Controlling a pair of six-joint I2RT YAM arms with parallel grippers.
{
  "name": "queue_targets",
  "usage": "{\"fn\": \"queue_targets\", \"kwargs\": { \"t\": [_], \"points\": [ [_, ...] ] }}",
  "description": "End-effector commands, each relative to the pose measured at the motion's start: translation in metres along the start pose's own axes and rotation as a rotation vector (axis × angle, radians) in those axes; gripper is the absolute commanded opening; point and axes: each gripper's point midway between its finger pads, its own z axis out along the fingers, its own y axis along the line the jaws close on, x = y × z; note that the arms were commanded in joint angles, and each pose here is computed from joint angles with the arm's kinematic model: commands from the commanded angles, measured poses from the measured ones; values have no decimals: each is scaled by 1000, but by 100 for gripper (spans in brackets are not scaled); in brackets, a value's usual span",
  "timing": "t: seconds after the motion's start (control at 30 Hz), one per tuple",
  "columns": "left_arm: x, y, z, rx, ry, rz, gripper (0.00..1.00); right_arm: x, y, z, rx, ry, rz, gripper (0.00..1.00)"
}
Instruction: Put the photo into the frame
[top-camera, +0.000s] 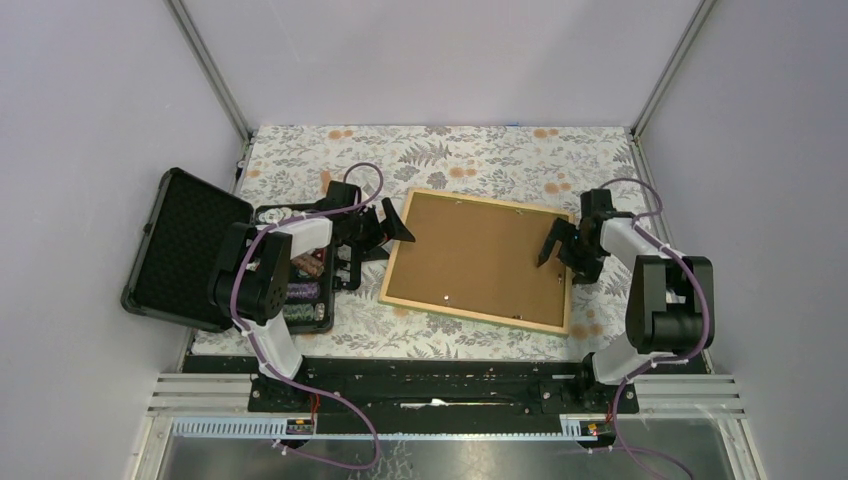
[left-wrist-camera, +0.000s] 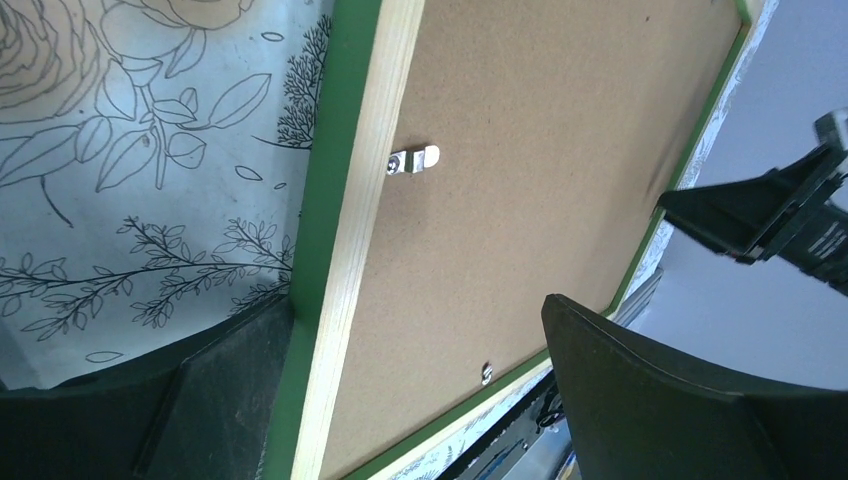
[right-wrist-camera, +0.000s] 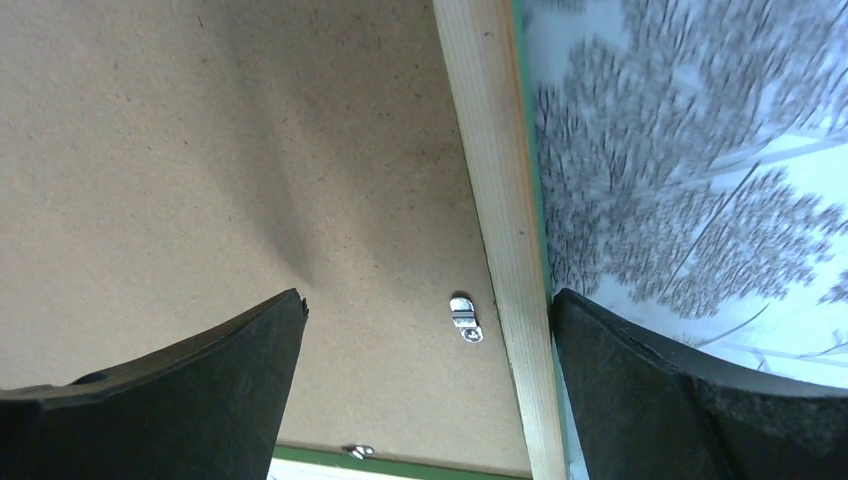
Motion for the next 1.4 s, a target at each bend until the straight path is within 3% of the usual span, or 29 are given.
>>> {"fn": "queue_targets", "kwargs": {
  "t": [0.0, 0.1, 0.2, 0.6, 0.7, 1.13, 1.37],
  "points": [
    [7, -35, -9, 121, 19, 30, 99, -46, 30, -25, -49, -122, -56, 100],
    [6, -40, -12, 130, 12, 37, 99, -44, 6, -39, 39, -170, -13, 100],
    [5, -42, -14, 137, 11, 36, 99, -34, -4, -47, 17, -217, 38, 97],
    [4, -41, -15, 140, 6, 29, 99, -33, -43, -29, 202, -186, 14, 69],
    [3, -40, -14, 137, 6, 29, 99, -34, -37, -22, 159, -171, 10, 53],
    [3, -40, -14, 140, 7, 28, 99, -46, -29, -11, 122, -173, -2, 57],
    [3, -40, -14, 142, 9, 28, 99, -46, -30, -4, 133, -157, 8, 50]
  ]
}}
